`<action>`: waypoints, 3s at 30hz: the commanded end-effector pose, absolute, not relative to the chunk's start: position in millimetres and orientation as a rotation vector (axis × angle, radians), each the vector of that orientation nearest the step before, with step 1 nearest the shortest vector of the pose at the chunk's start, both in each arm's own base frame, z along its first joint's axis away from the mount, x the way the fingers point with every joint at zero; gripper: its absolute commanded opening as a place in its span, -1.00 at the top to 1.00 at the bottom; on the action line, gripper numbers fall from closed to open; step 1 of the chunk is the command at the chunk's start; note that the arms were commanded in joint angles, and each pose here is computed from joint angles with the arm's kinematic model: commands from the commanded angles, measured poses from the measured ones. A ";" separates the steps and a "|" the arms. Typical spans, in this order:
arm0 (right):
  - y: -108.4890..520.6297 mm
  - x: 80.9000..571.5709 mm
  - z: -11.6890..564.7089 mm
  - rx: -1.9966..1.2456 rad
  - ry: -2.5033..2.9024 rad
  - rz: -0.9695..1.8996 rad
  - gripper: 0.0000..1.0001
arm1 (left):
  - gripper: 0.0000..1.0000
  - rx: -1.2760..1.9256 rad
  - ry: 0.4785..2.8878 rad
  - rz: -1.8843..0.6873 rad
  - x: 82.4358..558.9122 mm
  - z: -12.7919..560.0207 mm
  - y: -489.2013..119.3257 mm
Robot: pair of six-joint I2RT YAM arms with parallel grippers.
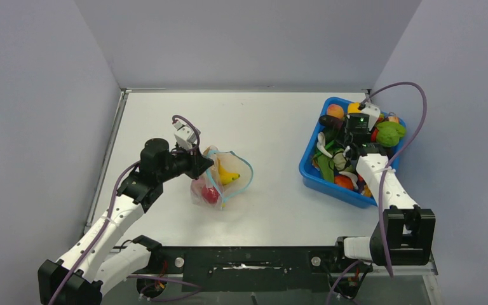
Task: Place the food in the zip-top bag and seal the zipper
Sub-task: Pick up the fake fruit from the bin, then place the fake fruit in the zipper food storage bag.
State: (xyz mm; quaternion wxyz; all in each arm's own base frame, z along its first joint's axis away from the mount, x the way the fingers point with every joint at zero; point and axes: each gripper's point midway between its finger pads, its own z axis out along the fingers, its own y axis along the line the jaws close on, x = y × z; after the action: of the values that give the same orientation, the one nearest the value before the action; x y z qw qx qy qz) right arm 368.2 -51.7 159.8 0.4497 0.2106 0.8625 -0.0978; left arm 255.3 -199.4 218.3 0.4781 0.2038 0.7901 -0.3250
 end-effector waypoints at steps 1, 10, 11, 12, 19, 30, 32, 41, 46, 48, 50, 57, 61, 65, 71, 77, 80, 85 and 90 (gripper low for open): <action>-47.8 381.5 166.4 0.495 2.090 -0.195 0.09 | 1.00 0.510 1.853 -0.783 259.4 236.7 -199.0; -51.3 380.9 157.2 0.501 2.117 -0.221 0.12 | 1.00 0.509 1.850 -0.779 259.2 237.1 -198.3; -52.1 380.6 156.9 0.502 2.118 -0.224 0.15 | 1.00 0.509 1.850 -0.778 259.4 237.0 -198.2; -52.9 380.4 156.6 0.503 2.118 -0.231 0.18 | 1.00 0.508 1.850 -0.778 259.4 237.0 -198.1; -55.9 377.7 152.1 0.510 2.138 -0.259 0.15 | 1.00 0.508 1.851 -0.778 259.4 236.7 -198.1; -55.8 377.1 145.3 0.505 2.168 -0.270 0.23 | 1.00 0.506 1.849 -0.773 259.6 237.3 -197.5; -56.9 375.9 147.2 0.503 2.163 -0.280 0.40 | 1.00 0.506 1.847 -0.772 259.7 238.0 -197.4; -50.6 366.9 161.6 0.454 2.169 -0.294 0.54 | 1.00 0.506 1.846 -0.770 259.8 237.0 -197.1; -37.7 356.0 168.0 0.421 2.198 -0.277 0.56 | 1.00 0.506 1.844 -0.768 259.9 237.2 -196.8; -30.9 349.1 169.2 0.418 2.208 -0.261 0.56 | 1.00 0.506 1.843 -0.769 259.9 237.8 -196.9; -23.6 340.2 170.4 0.418 2.216 -0.240 0.56 | 1.00 0.505 1.844 -0.768 259.7 237.2 -196.6; -17.3 316.0 194.9 0.439 2.166 -0.223 0.58 | 1.00 0.506 1.838 -0.769 259.5 238.5 -196.7; -11.5 301.3 202.6 0.452 2.173 -0.188 0.60 | 1.00 0.505 1.834 -0.767 259.2 239.5 -196.3; -12.2 284.3 205.6 0.491 2.180 -0.173 0.61 | 1.00 0.504 1.833 -0.767 258.7 239.2 -196.0; -19.3 268.1 227.7 0.529 2.100 -0.167 0.65 | 1.00 0.504 1.830 -0.768 259.0 240.2 -196.2; -21.7 263.4 254.2 0.538 2.039 -0.151 0.65 | 1.00 0.501 1.829 -0.766 259.4 239.9 -195.9; -11.9 266.2 267.7 0.501 2.016 -0.078 0.64 | 1.00 0.499 1.830 -0.765 259.5 239.4 -195.7; 17.5 271.0 287.6 0.313 1.944 0.101 0.59 | 1.00 0.500 1.826 -0.769 258.7 240.0 -196.1; 35.8 268.3 290.3 0.206 1.931 0.197 0.58 | 1.00 0.499 1.827 -0.777 258.5 239.0 -197.0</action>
State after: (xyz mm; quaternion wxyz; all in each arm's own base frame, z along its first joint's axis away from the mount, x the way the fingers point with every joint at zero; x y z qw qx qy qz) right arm 261.8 12.0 271.4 0.5269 0.1451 0.8369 0.0295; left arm 253.2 -197.0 218.5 0.4850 0.2026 0.7871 -0.3229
